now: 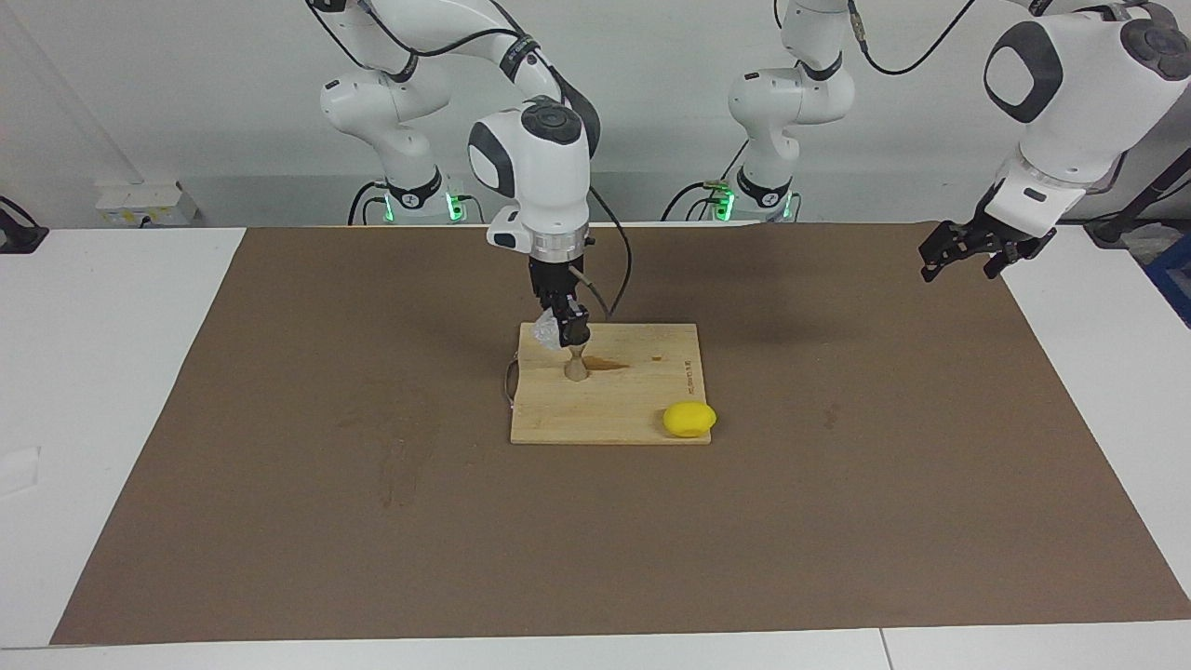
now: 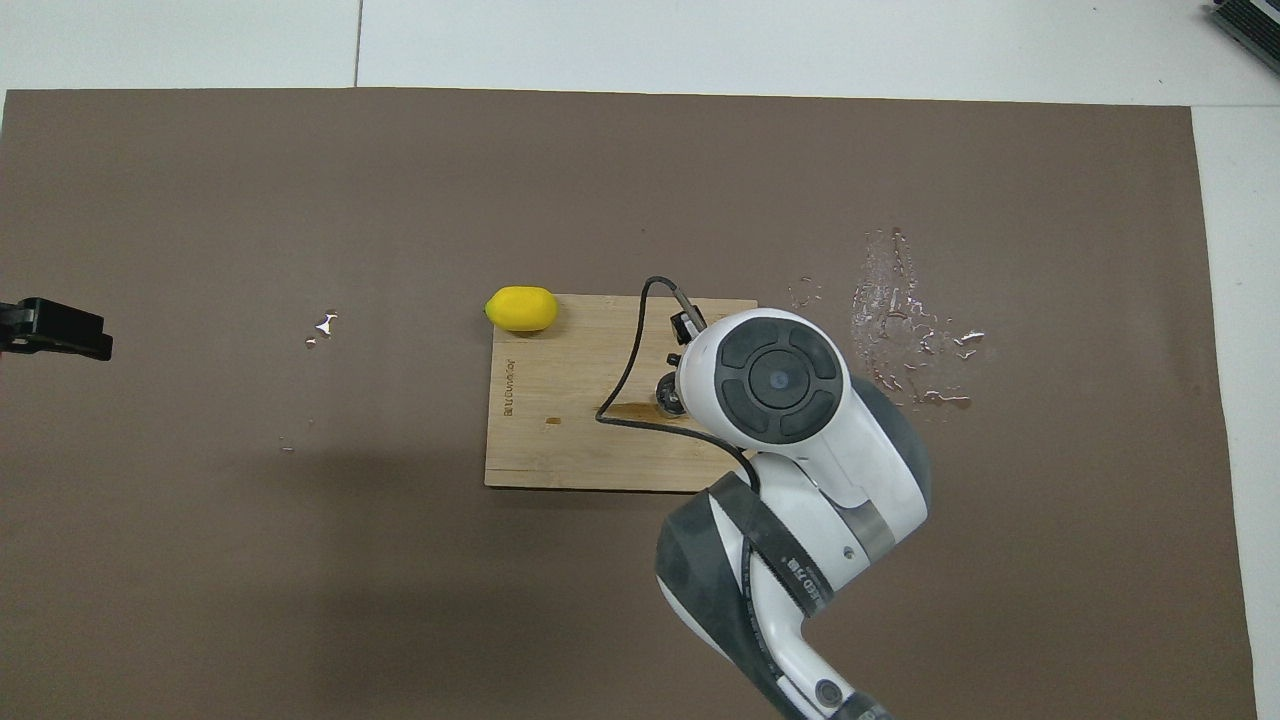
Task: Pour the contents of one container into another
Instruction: 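Tilt the clear glass with the right gripper to pour into the cup, then turn the glass upright and carry it back with the right gripper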
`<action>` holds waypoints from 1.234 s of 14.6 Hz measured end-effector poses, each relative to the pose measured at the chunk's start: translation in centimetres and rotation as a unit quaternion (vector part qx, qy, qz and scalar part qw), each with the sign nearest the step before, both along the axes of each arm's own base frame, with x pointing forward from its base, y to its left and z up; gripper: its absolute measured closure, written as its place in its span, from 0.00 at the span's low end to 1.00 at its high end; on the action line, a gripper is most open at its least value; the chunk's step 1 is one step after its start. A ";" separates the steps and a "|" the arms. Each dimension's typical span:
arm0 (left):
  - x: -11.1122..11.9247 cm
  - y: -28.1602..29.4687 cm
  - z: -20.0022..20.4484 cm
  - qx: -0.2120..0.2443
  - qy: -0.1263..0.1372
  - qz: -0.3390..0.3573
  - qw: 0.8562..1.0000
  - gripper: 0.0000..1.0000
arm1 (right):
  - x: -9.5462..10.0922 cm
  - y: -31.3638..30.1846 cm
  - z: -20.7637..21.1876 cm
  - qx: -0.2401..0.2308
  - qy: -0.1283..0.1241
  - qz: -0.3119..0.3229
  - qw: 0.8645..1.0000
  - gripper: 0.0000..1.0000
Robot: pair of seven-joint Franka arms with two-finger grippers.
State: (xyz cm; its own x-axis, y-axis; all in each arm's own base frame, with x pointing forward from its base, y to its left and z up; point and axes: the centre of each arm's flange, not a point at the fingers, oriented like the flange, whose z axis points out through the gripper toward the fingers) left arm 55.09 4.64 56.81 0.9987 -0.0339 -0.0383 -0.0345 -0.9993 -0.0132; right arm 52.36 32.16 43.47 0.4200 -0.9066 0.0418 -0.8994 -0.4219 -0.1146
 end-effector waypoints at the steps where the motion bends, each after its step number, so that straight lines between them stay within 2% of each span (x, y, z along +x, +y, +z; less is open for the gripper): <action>1: 0.0 0.0 0.0 0.000 0.000 0.000 1.000 0.00 | 0.3 -0.5 -0.1 0.010 0.007 -0.010 1.000 0.49; 6: 0.0 0.0 0.0 0.000 0.000 0.000 1.000 0.00 | 2.3 -4.0 -0.6 0.082 0.053 -0.074 0.992 0.49; 11: 0.0 0.0 0.0 0.000 0.000 0.000 1.000 0.00 | 5.2 -12.2 -2.5 0.184 0.098 -0.143 0.968 0.49; 16: 0.0 0.0 0.0 0.000 0.000 0.000 1.000 0.00 | 7.0 -22.9 -7.7 0.258 0.113 -0.173 0.944 0.49; 18: 0.0 0.0 0.0 0.000 0.000 0.000 1.000 0.00 | 7.2 -26.2 -9.5 0.268 0.113 -0.177 0.940 0.49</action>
State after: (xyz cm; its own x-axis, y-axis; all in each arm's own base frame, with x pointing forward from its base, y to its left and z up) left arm 55.08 4.64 56.77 0.9987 -0.0338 -0.0390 -0.0343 -0.9993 -0.0131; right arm 59.52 5.96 34.00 0.0318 -0.8570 -0.5144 -0.9995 -0.0286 -0.0143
